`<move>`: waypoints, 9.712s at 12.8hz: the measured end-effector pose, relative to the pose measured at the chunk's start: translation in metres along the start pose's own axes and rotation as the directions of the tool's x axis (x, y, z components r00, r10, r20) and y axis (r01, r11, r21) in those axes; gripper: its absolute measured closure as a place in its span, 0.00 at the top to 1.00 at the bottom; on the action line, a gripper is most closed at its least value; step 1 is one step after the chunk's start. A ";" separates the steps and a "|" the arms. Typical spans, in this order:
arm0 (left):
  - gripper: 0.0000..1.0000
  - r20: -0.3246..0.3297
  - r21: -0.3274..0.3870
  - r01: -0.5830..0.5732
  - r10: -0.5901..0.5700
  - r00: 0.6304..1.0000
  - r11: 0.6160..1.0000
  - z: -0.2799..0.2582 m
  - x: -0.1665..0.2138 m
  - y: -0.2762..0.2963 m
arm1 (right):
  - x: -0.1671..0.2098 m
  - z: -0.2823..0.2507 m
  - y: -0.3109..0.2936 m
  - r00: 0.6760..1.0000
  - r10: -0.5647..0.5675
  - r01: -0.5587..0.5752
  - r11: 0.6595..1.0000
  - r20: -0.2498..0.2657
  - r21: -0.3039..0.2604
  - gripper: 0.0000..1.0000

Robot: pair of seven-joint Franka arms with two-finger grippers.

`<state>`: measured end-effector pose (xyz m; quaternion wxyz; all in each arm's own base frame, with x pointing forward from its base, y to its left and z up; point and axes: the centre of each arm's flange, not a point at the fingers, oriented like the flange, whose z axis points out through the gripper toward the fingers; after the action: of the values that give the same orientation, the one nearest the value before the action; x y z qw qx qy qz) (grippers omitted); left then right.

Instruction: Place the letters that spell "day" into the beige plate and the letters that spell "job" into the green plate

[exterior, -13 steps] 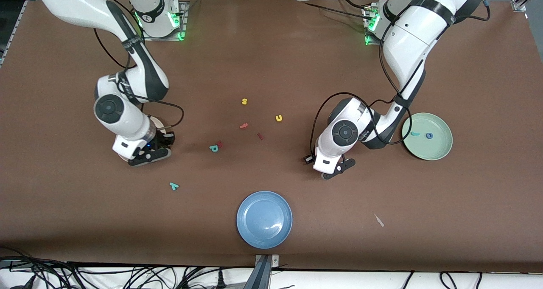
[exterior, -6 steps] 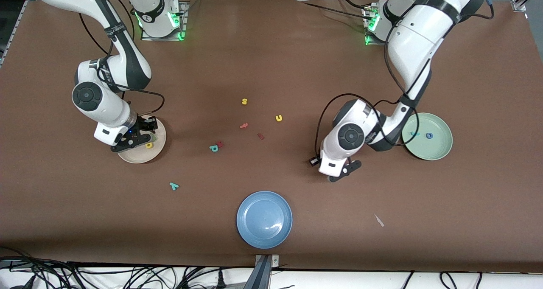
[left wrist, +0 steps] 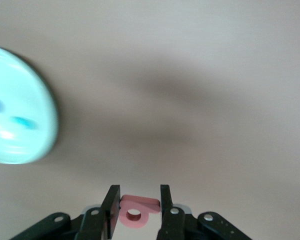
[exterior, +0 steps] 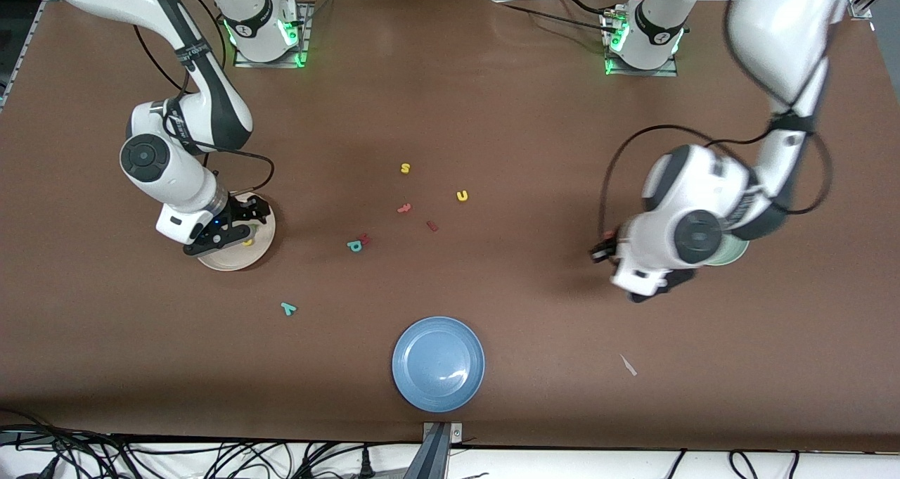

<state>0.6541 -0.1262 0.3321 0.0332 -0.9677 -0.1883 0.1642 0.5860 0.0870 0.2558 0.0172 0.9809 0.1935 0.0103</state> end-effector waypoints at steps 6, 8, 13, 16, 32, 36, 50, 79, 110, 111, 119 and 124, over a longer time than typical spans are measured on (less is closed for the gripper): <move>0.34 0.185 -0.011 -0.221 0.219 0.958 0.975 0.043 0.062 -0.199 | 0.061 0.037 -0.033 0.969 -0.237 0.240 0.971 -0.075 0.025 0.99; 0.34 0.166 -0.017 -0.248 0.248 0.955 0.968 0.079 0.069 -0.215 | 0.076 0.037 -0.027 0.947 -0.305 0.307 0.951 -0.100 0.014 0.99; 0.34 0.143 -0.012 -0.289 0.288 0.947 0.957 0.160 0.062 -0.232 | 0.098 0.052 -0.019 0.910 -0.395 0.398 0.917 -0.124 0.005 0.99; 0.60 0.134 -0.013 -0.296 0.295 0.946 0.955 0.158 0.061 -0.229 | 0.117 0.057 -0.013 0.897 -0.416 0.420 0.907 -0.151 -0.007 0.99; 1.00 -0.162 -0.054 -0.307 0.295 0.942 0.950 -0.223 -0.024 -0.225 | 0.141 0.089 -0.007 0.891 -0.414 0.426 0.904 -0.186 0.027 0.82; 1.00 -0.200 -0.075 -0.341 0.321 0.926 0.937 -0.249 -0.041 -0.214 | 0.140 0.088 -0.004 0.892 -0.414 0.425 0.905 -0.184 0.025 0.74; 1.00 -0.211 0.008 -0.388 0.381 0.900 0.922 -0.261 -0.072 -0.157 | 0.124 0.095 0.007 0.910 -0.383 0.394 0.918 -0.157 0.048 0.75; 1.00 -0.203 0.046 -0.420 0.421 0.884 0.906 -0.263 -0.078 -0.157 | 0.127 0.078 -0.005 0.905 -0.391 0.402 0.915 -0.170 0.036 0.41; 1.00 -0.200 0.047 -0.421 0.422 0.884 0.906 -0.262 -0.078 -0.156 | -0.050 -0.059 0.069 0.920 -0.382 0.376 0.923 0.084 0.076 0.13; 1.00 -0.200 0.047 -0.422 0.422 0.884 0.906 -0.262 -0.078 -0.156 | -0.052 -0.057 0.072 0.921 -0.380 0.374 0.924 0.087 0.078 0.13; 1.00 -0.200 0.048 -0.423 0.424 0.883 0.905 -0.262 -0.079 -0.155 | -0.052 -0.054 0.073 0.921 -0.380 0.374 0.924 0.087 0.079 0.70; 1.00 -0.200 0.048 -0.423 0.424 0.883 0.905 -0.262 -0.079 -0.155 | -0.046 -0.067 0.076 0.960 -0.268 0.263 0.963 0.083 0.062 0.75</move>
<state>0.6170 -0.0128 0.6226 0.0170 -0.9971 0.0322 0.0670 0.5701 0.0016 0.3247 0.0025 0.9456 0.3226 -0.0415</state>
